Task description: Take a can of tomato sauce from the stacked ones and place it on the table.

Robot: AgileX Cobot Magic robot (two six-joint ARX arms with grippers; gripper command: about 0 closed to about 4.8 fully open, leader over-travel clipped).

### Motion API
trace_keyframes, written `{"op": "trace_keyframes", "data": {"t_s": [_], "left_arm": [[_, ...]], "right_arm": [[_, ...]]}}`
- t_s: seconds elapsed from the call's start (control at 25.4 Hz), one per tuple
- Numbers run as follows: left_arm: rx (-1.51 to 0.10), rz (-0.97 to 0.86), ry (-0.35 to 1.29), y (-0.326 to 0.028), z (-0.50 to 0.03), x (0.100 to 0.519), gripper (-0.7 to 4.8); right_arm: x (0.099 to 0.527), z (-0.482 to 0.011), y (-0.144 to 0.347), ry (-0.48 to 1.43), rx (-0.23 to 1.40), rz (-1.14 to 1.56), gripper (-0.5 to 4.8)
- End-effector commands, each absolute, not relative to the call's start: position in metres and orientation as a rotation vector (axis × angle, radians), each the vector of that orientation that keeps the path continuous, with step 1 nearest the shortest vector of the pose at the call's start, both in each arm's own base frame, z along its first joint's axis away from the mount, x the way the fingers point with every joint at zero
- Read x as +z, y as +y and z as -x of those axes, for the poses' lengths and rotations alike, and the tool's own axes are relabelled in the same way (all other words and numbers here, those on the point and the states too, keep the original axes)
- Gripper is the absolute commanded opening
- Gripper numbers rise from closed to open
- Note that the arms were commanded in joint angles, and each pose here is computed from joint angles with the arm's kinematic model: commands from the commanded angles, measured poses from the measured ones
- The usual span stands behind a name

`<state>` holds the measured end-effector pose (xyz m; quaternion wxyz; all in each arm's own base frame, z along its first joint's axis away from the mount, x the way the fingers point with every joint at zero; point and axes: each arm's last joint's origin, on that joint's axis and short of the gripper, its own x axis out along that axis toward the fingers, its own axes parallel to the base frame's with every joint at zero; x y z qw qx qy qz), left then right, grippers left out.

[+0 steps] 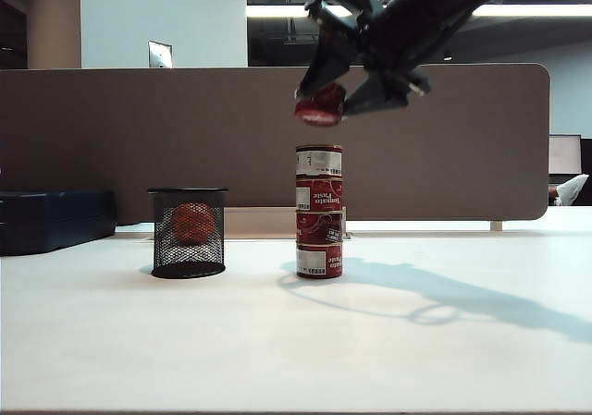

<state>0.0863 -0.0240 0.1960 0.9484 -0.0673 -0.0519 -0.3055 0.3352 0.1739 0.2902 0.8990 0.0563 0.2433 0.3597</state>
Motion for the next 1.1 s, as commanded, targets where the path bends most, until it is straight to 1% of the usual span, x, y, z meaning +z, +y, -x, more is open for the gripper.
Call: {"op": "trace_keyframes", "data": {"t_s": [0.04,0.12,0.24,0.35,0.59,0.75,1.06,1.1], "left_arm": [[-0.619,0.13,-0.122,-0.024,-0.086,0.198,-0.06],[-0.619,0.13,-0.123,-0.024,-0.086,0.198,-0.06],[-0.619,0.131,-0.122,-0.024,-0.086,0.198,-0.06],[-0.62,0.13,-0.123,-0.024,-0.086,0.198,-0.06],[-0.62,0.13,-0.123,-0.024,-0.086,0.198,-0.06],[-0.62,0.13,-0.123,-0.024,-0.086,0.198,-0.06],[-0.62,0.131,-0.123,-0.024,-0.086,0.198,-0.06],[-0.62,0.131,-0.123,-0.024,-0.086,0.198,-0.06]], "right_arm": [[0.316,-0.33,0.162,0.401,0.722,-0.099,2.47],[0.328,-0.324,0.149,0.386,0.661,-0.098,2.47],[0.335,-0.32,0.134,0.398,0.625,-0.101,2.47],[0.346,-0.311,0.103,0.436,0.544,-0.116,2.47],[0.345,-0.304,0.071,0.529,0.441,-0.136,2.47],[0.331,-0.301,0.062,0.605,0.396,-0.115,2.47],[0.268,-0.286,0.058,0.667,0.336,-0.098,2.52],[0.253,-0.283,0.057,0.676,0.333,-0.103,2.52]]}}
